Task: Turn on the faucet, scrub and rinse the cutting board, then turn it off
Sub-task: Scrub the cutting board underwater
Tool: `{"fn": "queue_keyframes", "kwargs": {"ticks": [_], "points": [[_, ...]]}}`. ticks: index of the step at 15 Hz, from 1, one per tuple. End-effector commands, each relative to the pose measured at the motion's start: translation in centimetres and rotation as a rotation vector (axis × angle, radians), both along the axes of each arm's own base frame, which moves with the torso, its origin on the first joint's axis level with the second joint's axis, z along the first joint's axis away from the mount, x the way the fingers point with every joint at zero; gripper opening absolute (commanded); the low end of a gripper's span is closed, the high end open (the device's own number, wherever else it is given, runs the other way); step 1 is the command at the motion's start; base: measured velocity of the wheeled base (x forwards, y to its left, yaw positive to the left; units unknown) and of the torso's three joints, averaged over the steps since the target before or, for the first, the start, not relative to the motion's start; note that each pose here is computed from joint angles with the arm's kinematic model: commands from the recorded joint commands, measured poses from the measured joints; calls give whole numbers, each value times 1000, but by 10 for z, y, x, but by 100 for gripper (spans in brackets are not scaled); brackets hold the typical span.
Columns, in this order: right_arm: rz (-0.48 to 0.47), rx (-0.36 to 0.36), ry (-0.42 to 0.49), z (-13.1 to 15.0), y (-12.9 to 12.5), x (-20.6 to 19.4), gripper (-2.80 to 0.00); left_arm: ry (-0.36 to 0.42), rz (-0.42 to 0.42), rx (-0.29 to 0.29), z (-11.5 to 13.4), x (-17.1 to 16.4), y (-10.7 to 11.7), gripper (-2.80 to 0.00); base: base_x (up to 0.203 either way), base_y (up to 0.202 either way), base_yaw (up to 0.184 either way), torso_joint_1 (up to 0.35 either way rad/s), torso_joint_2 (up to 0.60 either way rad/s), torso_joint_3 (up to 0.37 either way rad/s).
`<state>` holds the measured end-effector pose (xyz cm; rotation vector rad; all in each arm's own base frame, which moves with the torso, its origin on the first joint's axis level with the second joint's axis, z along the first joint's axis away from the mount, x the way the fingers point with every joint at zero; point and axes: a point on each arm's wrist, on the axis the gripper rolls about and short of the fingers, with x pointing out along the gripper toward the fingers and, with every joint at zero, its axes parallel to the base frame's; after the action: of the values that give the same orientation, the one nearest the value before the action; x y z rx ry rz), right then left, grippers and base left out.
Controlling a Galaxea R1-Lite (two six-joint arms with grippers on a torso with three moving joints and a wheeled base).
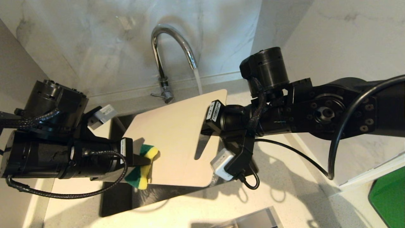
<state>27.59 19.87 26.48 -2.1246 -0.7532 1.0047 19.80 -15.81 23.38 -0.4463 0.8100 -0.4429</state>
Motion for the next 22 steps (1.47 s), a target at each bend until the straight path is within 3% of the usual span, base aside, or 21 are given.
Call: {"fn": "queue_keyframes", "kwargs": {"ticks": [1, 9, 14, 16, 22], "points": [[9, -8, -7, 1, 0, -1, -280, 21, 11, -7, -2, 1, -2, -280, 0, 0, 0, 0, 0, 0], [8, 15, -42, 16, -4, -6, -280, 97, 73, 34, -34, 3, 13, -280, 0, 0, 0, 0, 0, 0], [8, 30, -60, 23, -8, -12, -280, 127, 173, 52, -60, 25, 36, -280, 0, 0, 0, 0, 0, 0], [7, 34, -67, 26, -11, -16, -280, 143, 189, 87, -74, 34, 46, -280, 0, 0, 0, 0, 0, 0], [10, 35, -69, 28, -14, -22, -280, 179, 260, 113, -107, 64, 87, -280, 0, 0, 0, 0, 0, 0]]}}
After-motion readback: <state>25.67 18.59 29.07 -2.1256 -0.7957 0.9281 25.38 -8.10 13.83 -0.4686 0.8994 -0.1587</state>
